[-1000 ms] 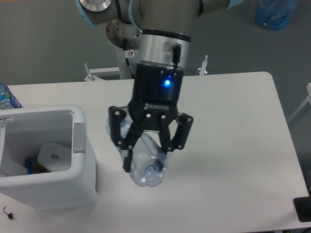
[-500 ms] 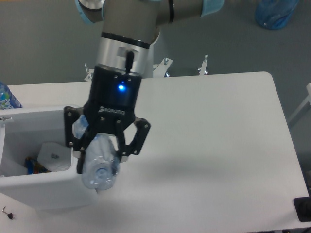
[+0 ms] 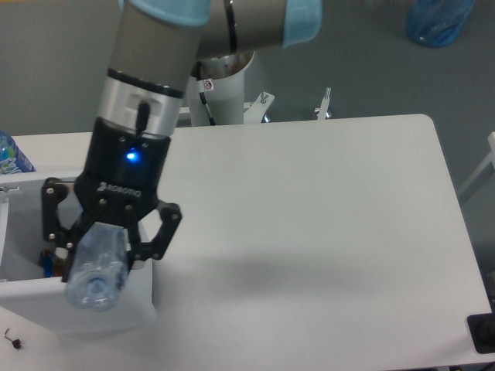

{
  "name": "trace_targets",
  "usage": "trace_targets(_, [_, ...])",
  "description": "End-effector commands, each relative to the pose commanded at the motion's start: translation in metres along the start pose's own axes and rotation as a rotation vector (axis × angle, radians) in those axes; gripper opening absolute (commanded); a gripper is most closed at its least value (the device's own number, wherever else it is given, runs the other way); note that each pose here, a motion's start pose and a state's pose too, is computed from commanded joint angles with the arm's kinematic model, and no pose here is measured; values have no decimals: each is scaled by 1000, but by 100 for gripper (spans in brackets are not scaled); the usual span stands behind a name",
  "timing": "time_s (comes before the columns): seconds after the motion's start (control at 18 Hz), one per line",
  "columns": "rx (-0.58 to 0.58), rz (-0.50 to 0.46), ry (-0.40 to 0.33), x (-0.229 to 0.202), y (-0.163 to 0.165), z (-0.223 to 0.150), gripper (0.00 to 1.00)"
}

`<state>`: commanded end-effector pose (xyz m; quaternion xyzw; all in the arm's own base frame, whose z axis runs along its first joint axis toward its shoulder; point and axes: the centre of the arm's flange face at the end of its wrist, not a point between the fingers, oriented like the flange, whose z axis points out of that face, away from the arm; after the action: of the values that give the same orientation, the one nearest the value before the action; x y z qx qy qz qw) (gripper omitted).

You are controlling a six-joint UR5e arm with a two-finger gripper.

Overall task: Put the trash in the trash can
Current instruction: 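Carry the bottle over the white bin and lower it inside, then open the gripper to drop the bottle and raise it away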

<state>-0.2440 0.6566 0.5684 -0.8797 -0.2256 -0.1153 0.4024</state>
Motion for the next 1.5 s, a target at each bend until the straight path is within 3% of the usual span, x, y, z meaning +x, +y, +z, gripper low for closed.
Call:
trace_targets(0.61, [-44,17,22,17,13,31,61])
trace_targets(0.67, [-47,18,23,17,14,32,66])
trace_targets(0.78, [-51,36,23,16,17,34,90])
trace_targets(0.89, [-55,69,24,16,20,33,100])
trace_targets(1.22, [-50,119,19,15,22,20,100])
trace_targets(1.5, [24,91,-60,-28,-1,-30,100])
